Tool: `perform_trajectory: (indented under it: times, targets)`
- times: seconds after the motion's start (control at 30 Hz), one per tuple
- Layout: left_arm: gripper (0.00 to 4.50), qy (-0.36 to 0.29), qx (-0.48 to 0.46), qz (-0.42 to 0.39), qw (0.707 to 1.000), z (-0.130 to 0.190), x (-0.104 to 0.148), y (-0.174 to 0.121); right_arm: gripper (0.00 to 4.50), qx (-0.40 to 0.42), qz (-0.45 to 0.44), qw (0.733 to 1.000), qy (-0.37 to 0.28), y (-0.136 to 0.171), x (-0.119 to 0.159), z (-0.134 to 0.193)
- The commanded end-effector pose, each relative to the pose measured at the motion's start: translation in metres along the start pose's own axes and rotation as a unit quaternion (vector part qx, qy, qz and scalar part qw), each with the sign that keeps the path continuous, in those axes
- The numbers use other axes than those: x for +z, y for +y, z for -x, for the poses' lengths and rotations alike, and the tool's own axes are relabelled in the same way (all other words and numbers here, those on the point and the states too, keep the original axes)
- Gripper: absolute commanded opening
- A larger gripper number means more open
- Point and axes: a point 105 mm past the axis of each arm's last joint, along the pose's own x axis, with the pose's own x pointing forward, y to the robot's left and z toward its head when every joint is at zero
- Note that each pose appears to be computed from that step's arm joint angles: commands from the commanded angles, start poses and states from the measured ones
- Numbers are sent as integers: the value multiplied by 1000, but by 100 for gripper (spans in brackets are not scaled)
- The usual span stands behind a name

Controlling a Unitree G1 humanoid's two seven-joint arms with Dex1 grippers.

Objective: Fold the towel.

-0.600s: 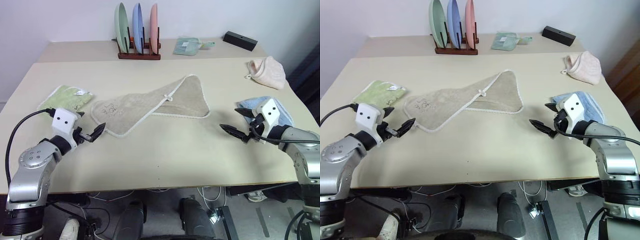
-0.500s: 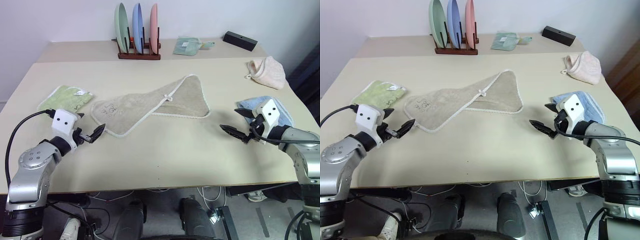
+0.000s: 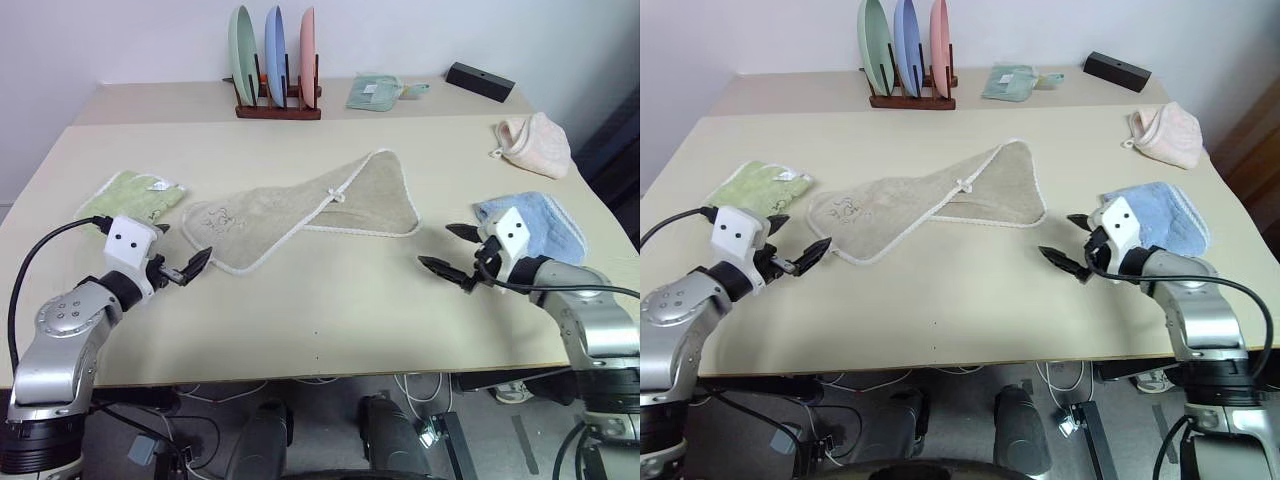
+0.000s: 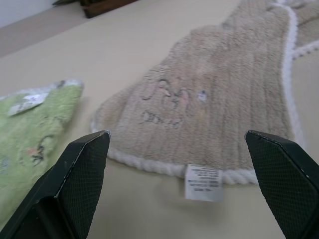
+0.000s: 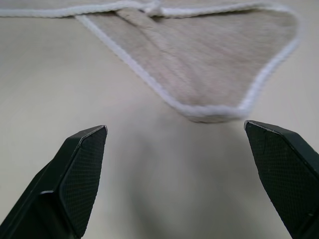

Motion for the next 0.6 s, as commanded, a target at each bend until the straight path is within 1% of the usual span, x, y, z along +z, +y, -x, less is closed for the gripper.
perform_trajectory:
  times: [0.03, 0.07, 0.13, 0.2, 0.27, 0.33, 0.4, 0.47, 0.6]
  targets:
    - [442, -24, -102, -31, 994, -5, 13, -43, 450, 23, 5, 999, -29, 16, 18, -5]
    - [442, -26, -141, -35, 989, -7, 16, -60, 450, 25, 5, 999, -29, 20, 18, -4]
    - [442, -27, -197, -49, 979, -10, 21, -85, 450, 24, 4, 999, -32, 25, 20, -2]
    - [442, -18, -207, -81, 975, -17, 19, -90, 450, 15, 3, 999, -35, 30, 21, -1]
    - [442, 2, -204, -120, 972, -22, 12, -89, 450, 3, -1, 999, -34, 34, 18, 1]
    - [442, 19, -202, -139, 969, -26, 6, -86, 450, 0, -6, 1000, -29, 40, 13, 3]
    - [442, 39, -174, -143, 974, -30, -1, -73, 450, -1, -5, 1000, -24, 43, 10, 3]
    - [442, 55, -149, -128, 979, -32, -7, -60, 450, -4, -5, 1000, -27, 43, 12, 2]
    - [442, 90, -130, -130, 979, -35, -24, -45, 450, -5, -4, 999, -34, 43, 15, -4]
